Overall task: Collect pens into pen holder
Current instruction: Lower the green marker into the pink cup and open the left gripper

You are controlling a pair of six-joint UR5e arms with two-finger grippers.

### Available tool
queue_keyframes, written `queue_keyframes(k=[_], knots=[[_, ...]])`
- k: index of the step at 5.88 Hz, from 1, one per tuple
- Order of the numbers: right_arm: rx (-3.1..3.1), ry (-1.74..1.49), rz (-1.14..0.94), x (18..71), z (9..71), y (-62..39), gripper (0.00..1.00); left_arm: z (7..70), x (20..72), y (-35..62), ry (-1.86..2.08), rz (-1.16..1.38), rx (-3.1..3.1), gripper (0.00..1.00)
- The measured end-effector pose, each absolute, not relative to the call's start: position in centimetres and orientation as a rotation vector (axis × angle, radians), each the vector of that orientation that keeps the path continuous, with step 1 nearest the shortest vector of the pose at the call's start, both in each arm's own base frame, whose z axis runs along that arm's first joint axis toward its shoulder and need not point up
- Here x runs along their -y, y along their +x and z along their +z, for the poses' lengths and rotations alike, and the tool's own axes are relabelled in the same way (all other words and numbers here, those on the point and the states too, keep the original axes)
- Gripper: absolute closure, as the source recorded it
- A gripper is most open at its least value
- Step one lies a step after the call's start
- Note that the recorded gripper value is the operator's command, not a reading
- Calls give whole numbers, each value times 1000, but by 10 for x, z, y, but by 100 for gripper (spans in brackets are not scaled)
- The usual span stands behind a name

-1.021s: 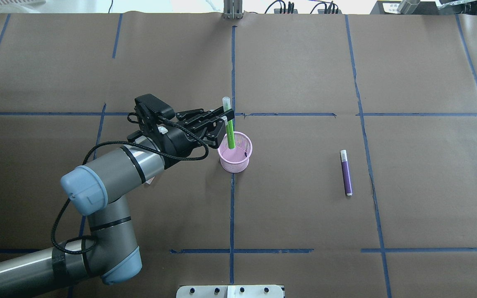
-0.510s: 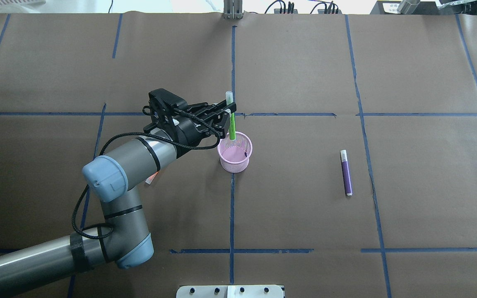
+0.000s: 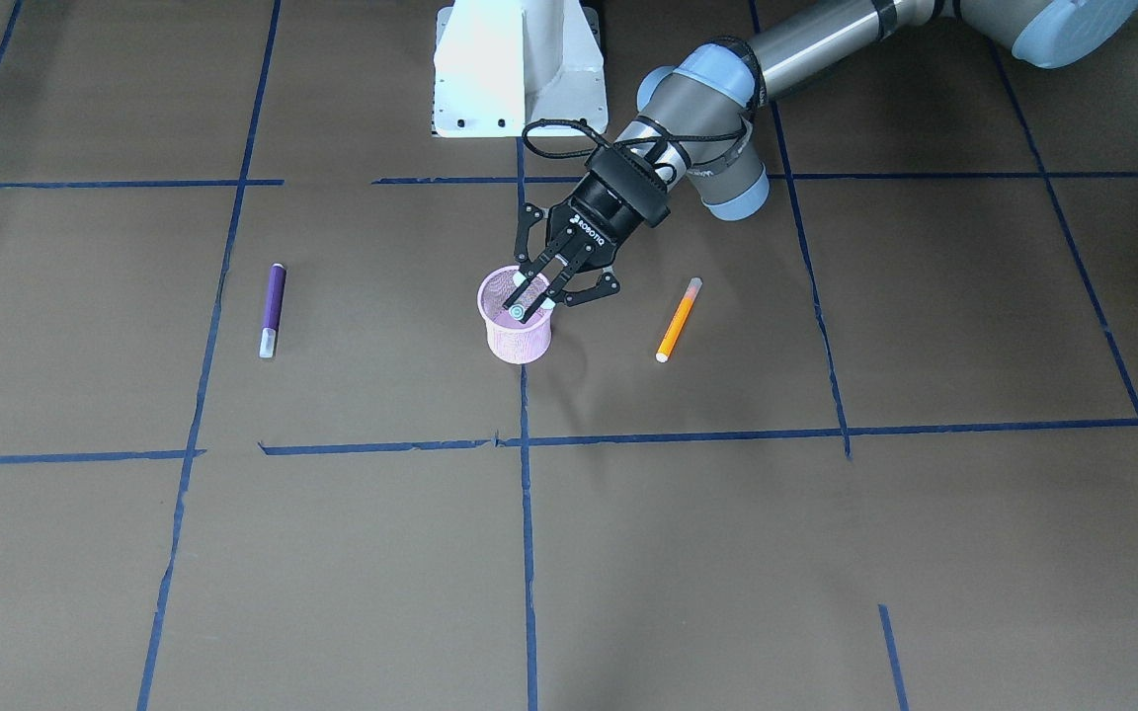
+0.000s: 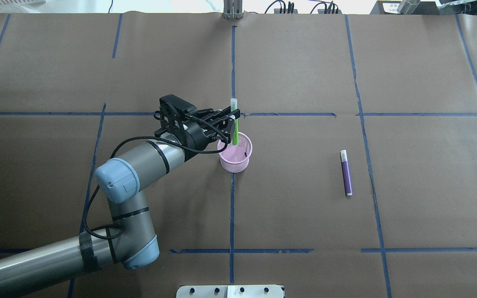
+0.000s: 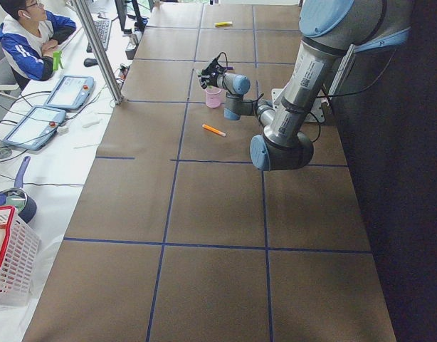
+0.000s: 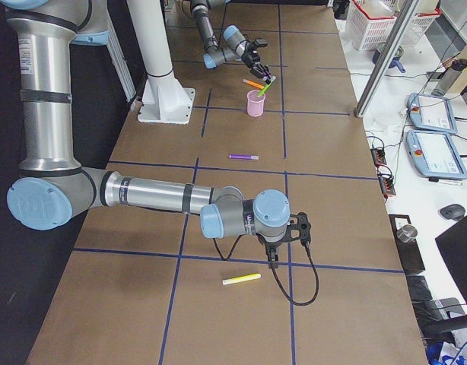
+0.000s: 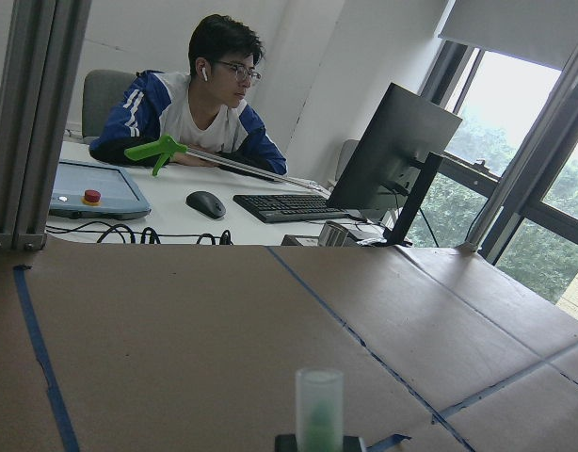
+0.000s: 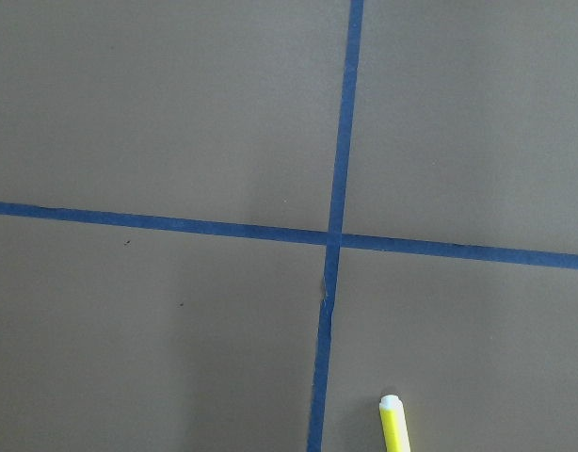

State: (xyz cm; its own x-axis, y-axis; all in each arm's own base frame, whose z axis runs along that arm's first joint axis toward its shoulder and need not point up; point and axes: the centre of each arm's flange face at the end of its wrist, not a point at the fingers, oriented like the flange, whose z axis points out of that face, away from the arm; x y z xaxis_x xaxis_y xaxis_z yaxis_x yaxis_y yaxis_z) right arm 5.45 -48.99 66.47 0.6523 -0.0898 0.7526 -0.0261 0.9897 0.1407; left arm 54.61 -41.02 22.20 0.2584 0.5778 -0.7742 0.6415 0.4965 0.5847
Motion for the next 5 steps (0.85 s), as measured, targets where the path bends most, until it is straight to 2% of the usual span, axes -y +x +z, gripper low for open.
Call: queue_keyframes(k=[1,2,3,4,5], knots=[[860,142,-35,489,666,55,0,226,403,553,1143,-50,-1401,100],[859,141,-35,489,666,55,0,230,399,557,1135,-43,-1397,85],[859,140,-36,488,667,54,0,233,398,558,1130,-38,-1395,22],[859,140,-36,488,667,54,0,235,398,558,1128,-34,-1396,1],[860,140,-36,488,667,55,0,234,397,556,1129,-35,-1402,0]])
